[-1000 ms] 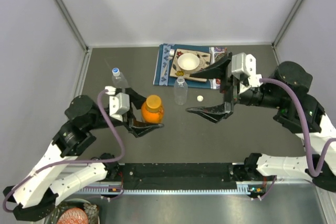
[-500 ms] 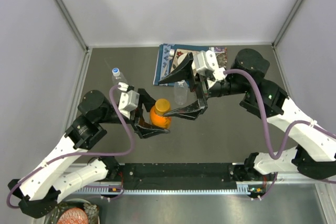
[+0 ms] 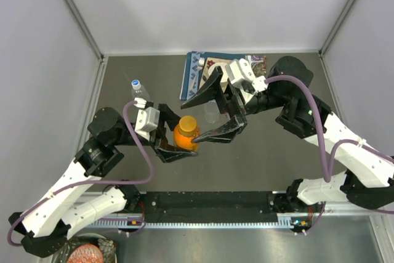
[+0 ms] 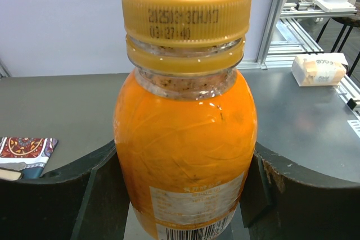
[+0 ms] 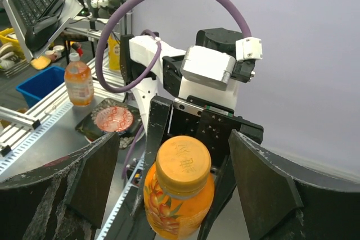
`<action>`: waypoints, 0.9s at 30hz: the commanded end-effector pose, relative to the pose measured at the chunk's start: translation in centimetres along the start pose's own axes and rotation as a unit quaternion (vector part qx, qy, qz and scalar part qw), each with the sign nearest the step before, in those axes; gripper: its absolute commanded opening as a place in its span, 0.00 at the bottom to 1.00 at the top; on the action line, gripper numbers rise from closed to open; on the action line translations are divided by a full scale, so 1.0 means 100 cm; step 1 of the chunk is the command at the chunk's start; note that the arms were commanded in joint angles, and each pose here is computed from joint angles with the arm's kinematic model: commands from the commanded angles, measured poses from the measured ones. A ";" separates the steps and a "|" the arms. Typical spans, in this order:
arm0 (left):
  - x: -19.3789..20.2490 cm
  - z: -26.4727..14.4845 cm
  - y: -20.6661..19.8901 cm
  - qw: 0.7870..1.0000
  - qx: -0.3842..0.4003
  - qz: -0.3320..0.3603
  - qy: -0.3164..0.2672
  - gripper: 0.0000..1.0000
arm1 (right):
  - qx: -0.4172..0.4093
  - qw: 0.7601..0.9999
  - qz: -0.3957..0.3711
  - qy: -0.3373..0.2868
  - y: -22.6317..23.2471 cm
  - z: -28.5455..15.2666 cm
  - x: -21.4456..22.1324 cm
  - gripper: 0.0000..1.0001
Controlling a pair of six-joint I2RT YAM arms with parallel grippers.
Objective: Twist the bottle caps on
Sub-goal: Screw the bottle cap onto the plastic bottle.
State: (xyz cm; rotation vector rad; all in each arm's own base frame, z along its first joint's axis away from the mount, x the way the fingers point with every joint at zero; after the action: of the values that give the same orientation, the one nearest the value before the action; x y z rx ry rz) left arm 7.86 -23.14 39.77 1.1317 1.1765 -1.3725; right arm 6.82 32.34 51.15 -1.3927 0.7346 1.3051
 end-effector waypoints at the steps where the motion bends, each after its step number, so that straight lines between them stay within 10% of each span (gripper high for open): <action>1: -0.012 -0.001 -0.005 0.999 0.013 0.026 -0.022 0.08 | -0.018 1.000 0.009 -0.009 0.000 0.006 0.002 0.79; 27: -0.011 -0.004 -0.001 0.999 -0.004 0.028 -0.027 0.08 | -0.024 0.999 0.036 -0.002 -0.003 0.012 0.019 0.55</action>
State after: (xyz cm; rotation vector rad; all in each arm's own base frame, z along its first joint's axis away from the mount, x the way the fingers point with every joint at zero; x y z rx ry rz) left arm 7.88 -22.85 39.79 1.1206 1.1663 -1.3602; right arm 7.37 34.19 49.03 -1.4178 0.7991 1.3834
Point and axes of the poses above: each gripper's point midway between its finger pads, its own z axis out along the fingers, its own y axis along the line the jaws close on, x = y × z, the point moved 3 cm from there along -z, back along the fingers, and after that the axes turned 6 degrees about -z, right-handed, at the moved point
